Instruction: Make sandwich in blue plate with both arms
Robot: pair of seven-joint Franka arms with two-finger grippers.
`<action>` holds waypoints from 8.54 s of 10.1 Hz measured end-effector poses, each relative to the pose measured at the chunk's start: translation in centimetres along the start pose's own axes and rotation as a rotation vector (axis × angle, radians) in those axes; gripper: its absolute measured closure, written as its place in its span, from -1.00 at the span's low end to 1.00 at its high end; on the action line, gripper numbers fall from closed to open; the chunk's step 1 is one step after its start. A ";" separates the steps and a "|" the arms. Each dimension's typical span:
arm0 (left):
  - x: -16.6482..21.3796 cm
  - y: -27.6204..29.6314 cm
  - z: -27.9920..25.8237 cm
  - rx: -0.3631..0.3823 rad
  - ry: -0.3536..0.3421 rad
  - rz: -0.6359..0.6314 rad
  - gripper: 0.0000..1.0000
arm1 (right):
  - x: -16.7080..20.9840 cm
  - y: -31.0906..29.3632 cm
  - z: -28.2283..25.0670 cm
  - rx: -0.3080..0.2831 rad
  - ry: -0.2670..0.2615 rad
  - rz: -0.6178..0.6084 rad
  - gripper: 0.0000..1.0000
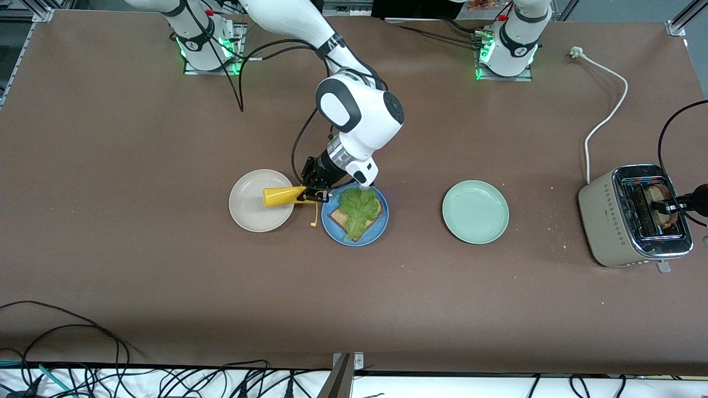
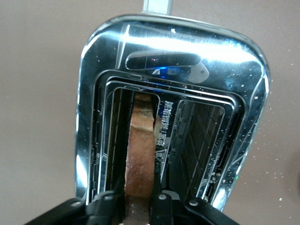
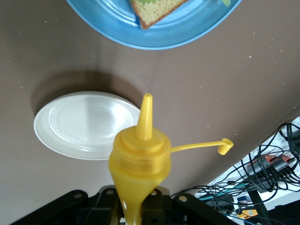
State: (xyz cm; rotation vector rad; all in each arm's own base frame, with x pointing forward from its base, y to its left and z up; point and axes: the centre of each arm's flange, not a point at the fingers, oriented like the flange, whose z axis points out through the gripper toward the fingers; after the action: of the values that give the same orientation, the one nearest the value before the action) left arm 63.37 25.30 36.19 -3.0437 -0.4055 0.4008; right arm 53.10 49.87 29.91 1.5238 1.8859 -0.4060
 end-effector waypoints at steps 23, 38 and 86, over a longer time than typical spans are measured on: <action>-11.1 34.6 -13.4 -0.469 -0.119 -0.350 0.82 | -33.0 -3.2 41.9 0.523 1.847 -0.131 0.74; -18.0 63.8 4.1 -0.729 -0.076 -0.469 0.82 | -40.3 -7.2 49.5 0.613 1.781 0.052 -1.00; -9.2 21.7 -18.9 -0.080 0.179 0.128 -1.00 | -59.9 -5.5 10.2 0.783 0.377 1.658 -1.00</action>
State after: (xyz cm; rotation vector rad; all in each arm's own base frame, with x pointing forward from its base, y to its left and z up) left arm 65.24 1.71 55.06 -3.1584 -0.2229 0.1171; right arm 56.54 -2.24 61.54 3.1499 0.0440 -0.0057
